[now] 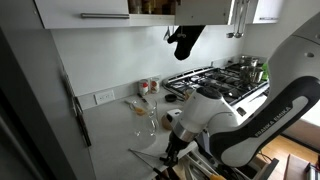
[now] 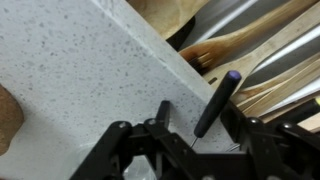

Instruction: Pick up the two black utensils on the left and put them on the glass jar

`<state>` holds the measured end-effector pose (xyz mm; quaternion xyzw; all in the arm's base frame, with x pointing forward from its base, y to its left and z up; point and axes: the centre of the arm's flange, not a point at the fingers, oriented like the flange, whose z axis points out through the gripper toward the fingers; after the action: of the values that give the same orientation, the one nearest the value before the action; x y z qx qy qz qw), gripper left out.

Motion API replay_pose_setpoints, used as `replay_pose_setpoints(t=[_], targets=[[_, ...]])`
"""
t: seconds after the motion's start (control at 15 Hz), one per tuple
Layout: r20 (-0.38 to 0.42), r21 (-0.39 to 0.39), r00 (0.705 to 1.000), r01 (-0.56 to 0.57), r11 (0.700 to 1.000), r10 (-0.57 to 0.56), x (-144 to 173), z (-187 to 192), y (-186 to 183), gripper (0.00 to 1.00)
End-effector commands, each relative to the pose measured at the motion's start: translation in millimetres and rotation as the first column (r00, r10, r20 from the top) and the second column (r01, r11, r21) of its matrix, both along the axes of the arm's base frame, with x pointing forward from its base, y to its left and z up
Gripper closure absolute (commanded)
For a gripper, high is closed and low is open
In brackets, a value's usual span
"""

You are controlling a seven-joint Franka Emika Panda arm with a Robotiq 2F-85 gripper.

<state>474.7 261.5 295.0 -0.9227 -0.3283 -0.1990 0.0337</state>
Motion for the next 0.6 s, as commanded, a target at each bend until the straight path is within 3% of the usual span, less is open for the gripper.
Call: replay_pose_setpoints(t=[0.0,0.27,0.53], targets=[[-0.013,-0.040,1.000,0.010,0.999,-0.010,-1.7,7.4,-9.7,0.73],[-0.019,-0.074,1.000,0.017,0.997,-0.019,-7.4,19.0,-18.4,1.00],[-0.021,-0.098,1.000,0.017,0.995,-0.019,-14.6,28.4,-28.1,0.96]])
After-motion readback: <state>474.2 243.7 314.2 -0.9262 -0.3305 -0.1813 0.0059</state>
